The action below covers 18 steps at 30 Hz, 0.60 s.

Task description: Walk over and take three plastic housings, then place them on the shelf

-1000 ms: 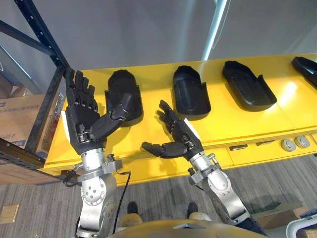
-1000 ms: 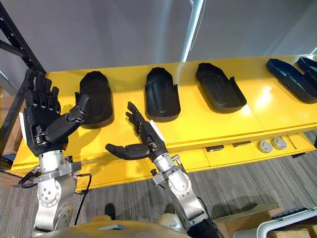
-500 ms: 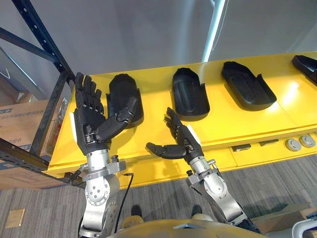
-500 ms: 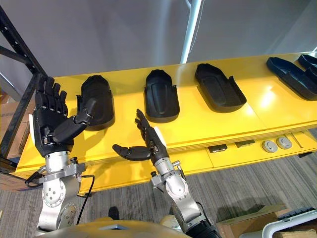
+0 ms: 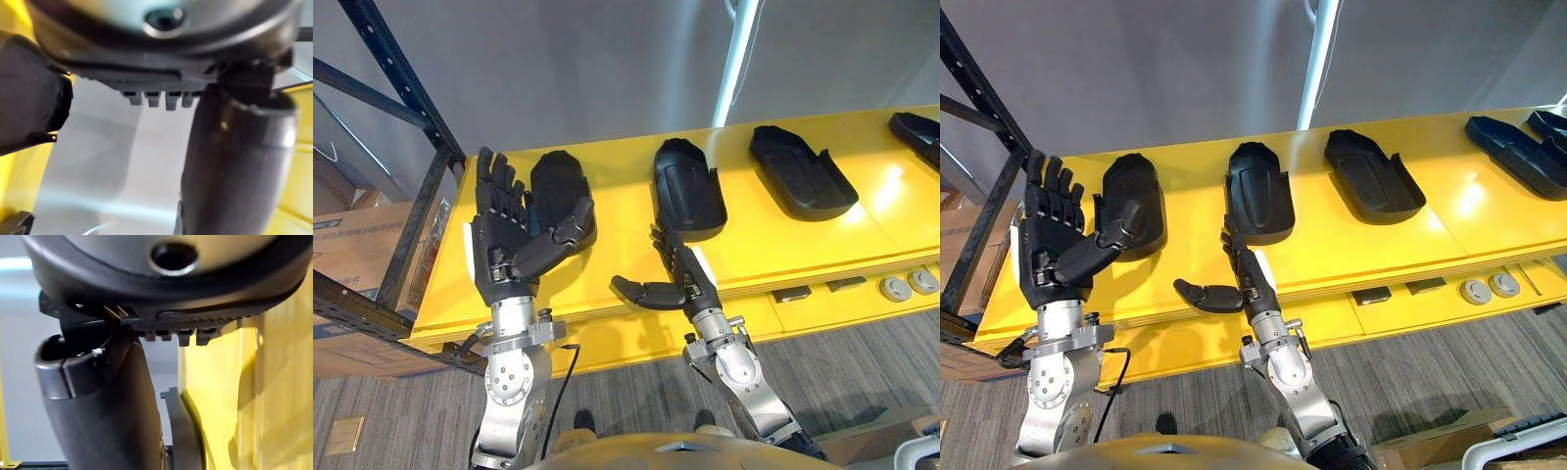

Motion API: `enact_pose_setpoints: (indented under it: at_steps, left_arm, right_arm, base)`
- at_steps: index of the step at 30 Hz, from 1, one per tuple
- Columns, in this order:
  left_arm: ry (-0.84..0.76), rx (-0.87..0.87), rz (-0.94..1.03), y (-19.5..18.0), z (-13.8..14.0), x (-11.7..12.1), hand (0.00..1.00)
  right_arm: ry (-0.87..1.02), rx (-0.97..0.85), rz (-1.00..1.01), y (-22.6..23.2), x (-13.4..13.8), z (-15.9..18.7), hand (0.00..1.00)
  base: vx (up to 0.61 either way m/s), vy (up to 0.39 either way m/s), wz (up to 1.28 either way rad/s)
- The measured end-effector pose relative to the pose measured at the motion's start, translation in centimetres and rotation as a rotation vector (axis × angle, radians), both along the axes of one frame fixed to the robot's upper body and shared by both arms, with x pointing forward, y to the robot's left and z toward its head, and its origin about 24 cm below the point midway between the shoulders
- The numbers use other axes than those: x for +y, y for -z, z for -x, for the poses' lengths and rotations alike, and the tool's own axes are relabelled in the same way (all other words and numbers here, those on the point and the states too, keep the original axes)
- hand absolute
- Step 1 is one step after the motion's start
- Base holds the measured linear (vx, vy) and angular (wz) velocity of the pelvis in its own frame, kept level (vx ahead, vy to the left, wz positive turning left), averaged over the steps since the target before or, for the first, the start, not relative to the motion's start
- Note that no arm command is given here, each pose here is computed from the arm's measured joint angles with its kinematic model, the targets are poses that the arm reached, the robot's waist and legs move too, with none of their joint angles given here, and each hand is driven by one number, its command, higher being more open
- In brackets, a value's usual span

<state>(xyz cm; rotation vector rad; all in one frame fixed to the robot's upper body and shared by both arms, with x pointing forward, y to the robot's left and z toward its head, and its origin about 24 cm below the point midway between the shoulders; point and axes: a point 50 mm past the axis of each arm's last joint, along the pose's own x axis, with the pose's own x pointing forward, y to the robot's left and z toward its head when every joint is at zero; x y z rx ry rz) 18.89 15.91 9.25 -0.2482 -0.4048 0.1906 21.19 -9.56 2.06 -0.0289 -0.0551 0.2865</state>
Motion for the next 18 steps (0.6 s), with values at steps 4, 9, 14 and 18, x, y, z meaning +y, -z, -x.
enact_pose_setpoints:
  at_steps: [4,9,14,18]
  left_arm:
    - [0.008,0.004,-0.003,0.10,-0.02,-0.07,1.00]
    - [0.014,0.003,-0.006,0.10,-0.03,-0.10,1.00]
    - [0.015,0.003,-0.006,0.09,-0.03,-0.11,1.00]
    - [0.016,0.004,-0.007,0.10,-0.03,-0.13,1.00]
  right_arm:
    - [0.029,0.003,0.001,0.08,-0.26,-0.08,1.00]
    - [0.055,0.002,0.002,0.09,-0.50,-0.15,1.00]
    - [0.079,-0.013,0.033,0.05,-0.53,-0.16,1.00]
    - [0.089,-0.014,0.032,0.05,-0.57,-0.17,1.00]
  base:
    - [0.00,0.000,0.00]
    - [0.00,0.000,0.00]
    - [0.00,0.000,0.00]
    - [0.00,0.000,0.00]
